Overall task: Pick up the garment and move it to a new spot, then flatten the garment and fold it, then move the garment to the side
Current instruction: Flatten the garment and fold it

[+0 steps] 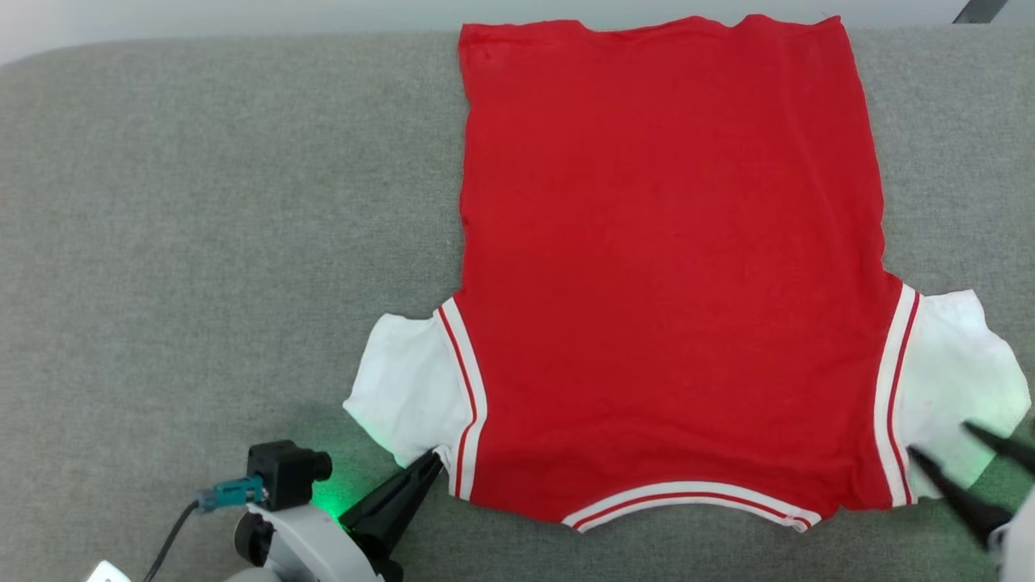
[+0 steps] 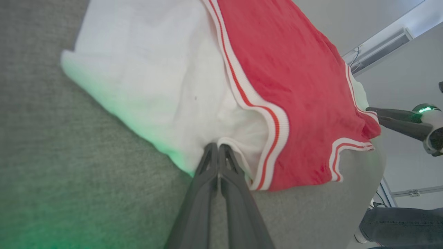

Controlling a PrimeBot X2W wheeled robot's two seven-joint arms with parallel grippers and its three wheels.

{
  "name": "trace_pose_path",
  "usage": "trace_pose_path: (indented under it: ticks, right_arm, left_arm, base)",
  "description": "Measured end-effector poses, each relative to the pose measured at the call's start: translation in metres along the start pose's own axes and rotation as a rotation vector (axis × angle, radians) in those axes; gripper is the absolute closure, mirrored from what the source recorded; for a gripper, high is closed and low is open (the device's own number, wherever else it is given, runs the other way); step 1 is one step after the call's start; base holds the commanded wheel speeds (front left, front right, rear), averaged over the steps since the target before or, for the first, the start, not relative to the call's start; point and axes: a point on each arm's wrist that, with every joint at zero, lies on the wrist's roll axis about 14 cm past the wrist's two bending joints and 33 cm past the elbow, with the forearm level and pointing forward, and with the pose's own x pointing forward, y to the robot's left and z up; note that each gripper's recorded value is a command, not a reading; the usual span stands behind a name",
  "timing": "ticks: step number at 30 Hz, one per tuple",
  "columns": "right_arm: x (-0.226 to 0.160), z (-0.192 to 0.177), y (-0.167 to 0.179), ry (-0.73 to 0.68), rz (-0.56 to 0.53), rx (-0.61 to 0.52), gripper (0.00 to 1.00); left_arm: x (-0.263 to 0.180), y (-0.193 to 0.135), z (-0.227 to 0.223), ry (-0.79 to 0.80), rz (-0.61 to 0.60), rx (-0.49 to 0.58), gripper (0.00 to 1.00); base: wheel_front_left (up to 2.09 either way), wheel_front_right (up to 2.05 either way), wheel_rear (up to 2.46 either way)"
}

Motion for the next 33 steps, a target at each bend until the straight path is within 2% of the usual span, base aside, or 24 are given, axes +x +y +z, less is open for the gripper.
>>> trace_pose_path:
  ticks: [5, 9, 13, 17, 24, 33]
  right_arm:
    - [-0.019, 0.048, -0.023, -0.065, -0.045, -0.051, 0.0]
    - [-0.023, 0.104, -0.046, -0.139, -0.094, -0.096, 0.0]
    - [-0.005, 0.153, -0.068, -0.18, -0.132, -0.1, 0.0]
    - [0.035, 0.193, -0.086, -0.163, -0.15, -0.055, 0.0]
    - [0.123, 0.217, -0.11, 0.026, -0.223, -0.022, 0.0]
    - [0.22, 0.189, -0.107, 0.266, -0.199, 0.098, 0.0]
  left_arm:
    - [0.004, -0.004, 0.002, -0.005, -0.021, 0.008, 1.0]
    - [0.011, -0.007, 0.005, -0.015, -0.043, 0.02, 1.0]
    - [0.026, -0.011, 0.015, -0.032, -0.077, 0.043, 1.0]
    - [0.04, -0.014, 0.024, -0.049, -0.103, 0.055, 1.0]
    - [0.054, -0.008, 0.023, -0.044, -0.12, 0.042, 1.0]
    - [0.06, 0.005, 0.017, -0.039, -0.112, 0.005, 1.0]
  base:
    - [0.0, 0.0, 0.0]
    - [0.0, 0.0, 0.0]
    - [0.0, 0.0, 0.0]
    - [0.0, 0.0, 0.0]
    - [0.0, 0.0, 0.0]
    - [0.0, 0.0, 0.0]
